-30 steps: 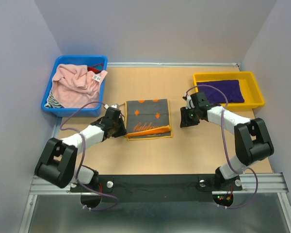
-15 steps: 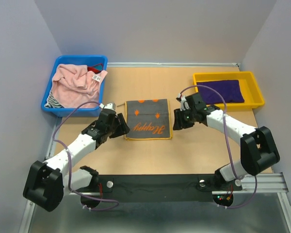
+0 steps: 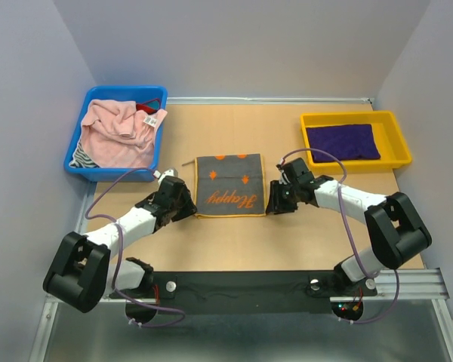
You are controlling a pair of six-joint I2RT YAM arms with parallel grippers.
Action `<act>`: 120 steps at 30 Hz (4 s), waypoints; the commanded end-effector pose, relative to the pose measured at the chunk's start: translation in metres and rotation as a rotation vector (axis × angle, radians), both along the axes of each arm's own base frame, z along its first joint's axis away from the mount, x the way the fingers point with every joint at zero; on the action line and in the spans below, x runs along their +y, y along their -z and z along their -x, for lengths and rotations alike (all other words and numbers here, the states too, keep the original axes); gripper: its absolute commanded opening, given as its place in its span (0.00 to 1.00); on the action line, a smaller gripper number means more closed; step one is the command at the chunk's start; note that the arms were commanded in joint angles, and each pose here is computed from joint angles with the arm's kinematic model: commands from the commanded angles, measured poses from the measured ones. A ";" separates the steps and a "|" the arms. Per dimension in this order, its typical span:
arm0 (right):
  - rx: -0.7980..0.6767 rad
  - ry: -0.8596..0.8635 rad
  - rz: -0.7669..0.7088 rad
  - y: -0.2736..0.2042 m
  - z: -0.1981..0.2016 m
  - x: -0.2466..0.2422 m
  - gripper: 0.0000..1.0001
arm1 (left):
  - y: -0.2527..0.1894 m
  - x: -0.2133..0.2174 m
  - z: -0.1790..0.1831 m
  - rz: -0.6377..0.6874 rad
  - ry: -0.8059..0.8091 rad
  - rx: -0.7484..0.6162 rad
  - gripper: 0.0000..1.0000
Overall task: Fold and stack the towels
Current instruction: Fold the towel
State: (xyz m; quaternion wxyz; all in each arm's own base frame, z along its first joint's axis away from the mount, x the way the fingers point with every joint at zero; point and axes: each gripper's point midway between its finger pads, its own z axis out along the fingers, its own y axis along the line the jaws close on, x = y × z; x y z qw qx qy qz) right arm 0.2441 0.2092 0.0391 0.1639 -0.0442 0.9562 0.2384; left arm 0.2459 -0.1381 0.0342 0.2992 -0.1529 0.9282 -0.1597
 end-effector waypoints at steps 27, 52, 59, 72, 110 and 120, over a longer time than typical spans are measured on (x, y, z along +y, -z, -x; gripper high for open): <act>0.050 0.112 -0.117 0.011 0.004 0.019 0.31 | 0.004 -0.012 -0.013 0.010 0.024 -0.036 0.45; 0.056 0.120 -0.094 0.018 0.012 0.015 0.26 | 0.003 -0.013 -0.012 0.004 0.033 -0.044 0.44; 0.007 0.130 -0.099 0.006 0.003 0.015 0.00 | 0.003 -0.013 -0.011 0.005 0.033 -0.043 0.35; -0.097 0.095 -0.130 -0.038 -0.020 0.025 0.00 | -0.007 -0.015 -0.009 0.025 0.039 -0.061 0.31; -0.092 0.071 0.040 -0.001 -0.022 0.003 0.01 | 0.012 -0.031 0.023 0.016 0.065 0.004 0.29; -0.168 0.066 -0.004 -0.031 -0.035 0.010 0.00 | -0.012 -0.034 0.011 0.068 0.020 -0.064 0.32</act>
